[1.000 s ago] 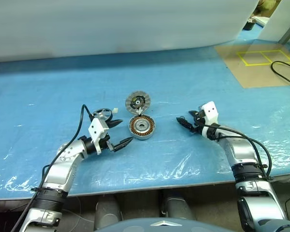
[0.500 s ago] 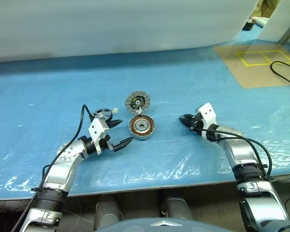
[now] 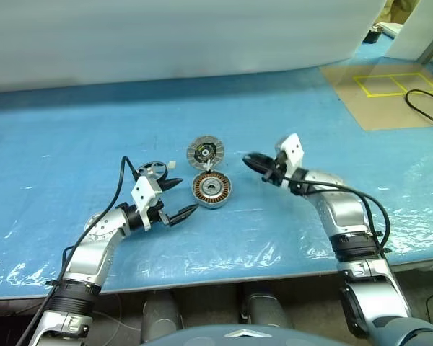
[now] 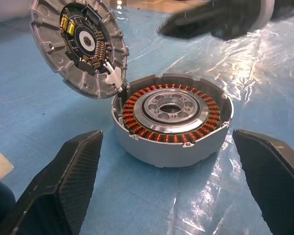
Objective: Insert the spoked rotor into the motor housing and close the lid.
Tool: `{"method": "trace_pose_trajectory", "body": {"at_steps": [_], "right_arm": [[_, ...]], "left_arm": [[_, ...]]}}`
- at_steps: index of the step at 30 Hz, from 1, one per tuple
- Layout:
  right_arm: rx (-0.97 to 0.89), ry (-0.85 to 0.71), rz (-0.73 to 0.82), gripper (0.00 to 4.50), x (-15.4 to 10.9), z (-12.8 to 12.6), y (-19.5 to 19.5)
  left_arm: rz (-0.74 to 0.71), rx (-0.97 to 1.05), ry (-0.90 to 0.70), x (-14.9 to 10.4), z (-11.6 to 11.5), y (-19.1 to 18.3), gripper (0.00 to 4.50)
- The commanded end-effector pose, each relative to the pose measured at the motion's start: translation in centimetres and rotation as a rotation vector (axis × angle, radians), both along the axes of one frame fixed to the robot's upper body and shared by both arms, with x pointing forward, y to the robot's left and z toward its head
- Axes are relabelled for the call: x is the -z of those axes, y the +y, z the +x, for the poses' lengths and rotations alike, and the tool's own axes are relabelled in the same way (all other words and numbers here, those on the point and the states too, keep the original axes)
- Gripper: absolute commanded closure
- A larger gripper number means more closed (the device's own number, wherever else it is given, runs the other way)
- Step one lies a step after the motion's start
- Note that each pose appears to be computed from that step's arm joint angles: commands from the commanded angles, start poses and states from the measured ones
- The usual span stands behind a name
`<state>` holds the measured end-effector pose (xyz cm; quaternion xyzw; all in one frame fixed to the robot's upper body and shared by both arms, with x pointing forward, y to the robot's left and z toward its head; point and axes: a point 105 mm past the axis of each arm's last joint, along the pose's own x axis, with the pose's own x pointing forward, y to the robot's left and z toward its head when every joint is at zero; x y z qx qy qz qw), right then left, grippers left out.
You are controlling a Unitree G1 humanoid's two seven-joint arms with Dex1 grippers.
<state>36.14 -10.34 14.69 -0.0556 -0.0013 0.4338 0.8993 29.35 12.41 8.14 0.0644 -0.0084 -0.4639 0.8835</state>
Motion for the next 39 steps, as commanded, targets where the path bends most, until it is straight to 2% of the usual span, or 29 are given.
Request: {"method": "trace_pose_trajectory", "body": {"at_steps": [1, 5, 12, 16, 22, 26, 39], "right_arm": [[-0.093, -0.047, 0.015, 3.94, -2.1, -1.0, 1.7], [-0.222, -0.013, -0.092, 3.94, -1.2, -2.5, 3.8], [-0.303, 0.033, -0.201, 3.94, 0.4, -2.9, 5.8], [-0.339, 0.095, -0.284, 3.94, 2.8, -3.2, 6.8], [-0.363, 0.132, -0.337, 3.94, 4.9, -3.6, 7.4], [-0.361, 0.146, -0.338, 3.94, 5.2, -3.7, 7.2], [-0.299, 0.124, -0.340, 3.94, 3.6, -2.4, 6.3]], "left_arm": [[-0.001, -0.012, -0.038, -0.8, 0.1, 0.3, 0.00], [-0.003, -0.014, -0.037, -0.7, 0.1, 0.2, 0.00], [-0.005, -0.011, -0.036, -0.6, 0.1, 0.0, 0.00], [-0.006, -0.014, -0.037, -0.7, 0.1, 0.1, 0.00], [-0.004, -0.017, -0.040, -0.8, 0.0, 0.1, 0.00], [-0.006, -0.016, -0.042, -0.8, 0.0, 0.1, 0.00], [-0.009, -0.003, -0.043, -0.8, 0.2, -0.4, 0.00]]}}
